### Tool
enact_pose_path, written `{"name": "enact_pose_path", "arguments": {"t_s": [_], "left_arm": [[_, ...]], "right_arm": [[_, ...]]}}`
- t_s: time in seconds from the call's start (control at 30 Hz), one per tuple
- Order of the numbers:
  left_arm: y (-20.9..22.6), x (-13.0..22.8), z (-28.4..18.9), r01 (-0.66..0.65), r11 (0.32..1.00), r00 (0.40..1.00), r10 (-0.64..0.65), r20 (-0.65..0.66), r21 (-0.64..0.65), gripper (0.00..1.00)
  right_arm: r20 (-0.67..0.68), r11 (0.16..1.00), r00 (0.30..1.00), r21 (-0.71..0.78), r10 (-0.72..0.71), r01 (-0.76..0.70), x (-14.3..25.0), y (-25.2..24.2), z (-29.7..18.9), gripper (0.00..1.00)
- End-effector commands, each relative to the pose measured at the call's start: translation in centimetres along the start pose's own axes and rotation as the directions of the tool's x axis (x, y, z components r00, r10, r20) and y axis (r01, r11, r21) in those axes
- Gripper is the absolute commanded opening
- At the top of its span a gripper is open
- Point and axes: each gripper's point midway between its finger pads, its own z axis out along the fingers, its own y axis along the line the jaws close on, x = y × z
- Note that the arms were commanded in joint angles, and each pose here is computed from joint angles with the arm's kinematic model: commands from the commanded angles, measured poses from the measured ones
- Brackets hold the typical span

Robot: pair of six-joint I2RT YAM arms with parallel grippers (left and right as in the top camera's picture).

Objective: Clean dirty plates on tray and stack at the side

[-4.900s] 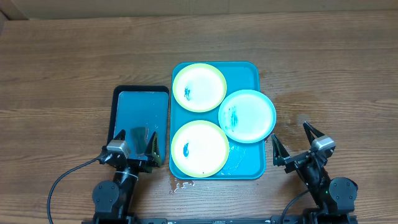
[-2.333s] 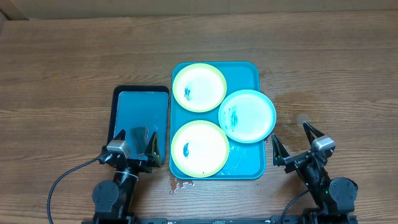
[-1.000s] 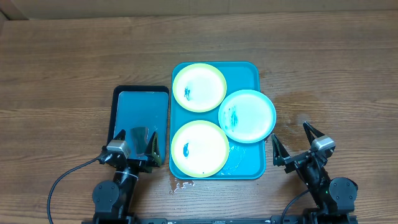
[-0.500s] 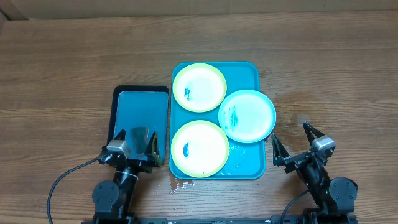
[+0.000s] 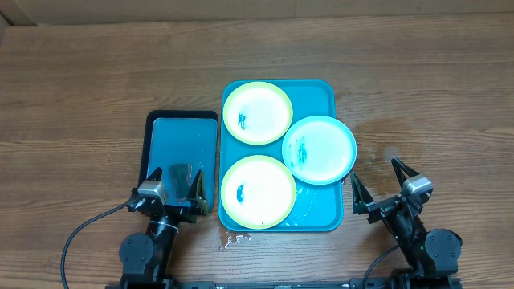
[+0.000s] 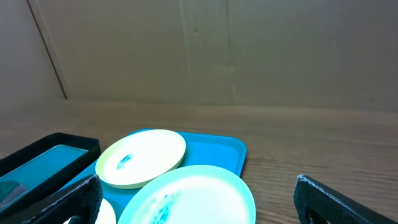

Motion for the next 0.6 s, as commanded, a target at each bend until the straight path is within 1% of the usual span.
{"name": "enact_pose_path", "arguments": {"t_s": [0.0, 0.57], "left_arm": [[0.27, -0.08, -0.05, -0.012, 1.0, 1.0, 0.012, 0.008, -0.012, 1.0], [0.21, -0.3, -0.05, -0.013, 1.0, 1.0, 0.013, 0.017, -0.01, 1.0]], "right_arm": [[0.004, 1.0, 1.0, 0.003, -0.002, 0.002, 0.17, -0.06, 0.03, 1.0], [0.004, 1.0, 1.0, 0.004, -0.002, 0.002, 0.17, -0.06, 0.03, 1.0]]}}
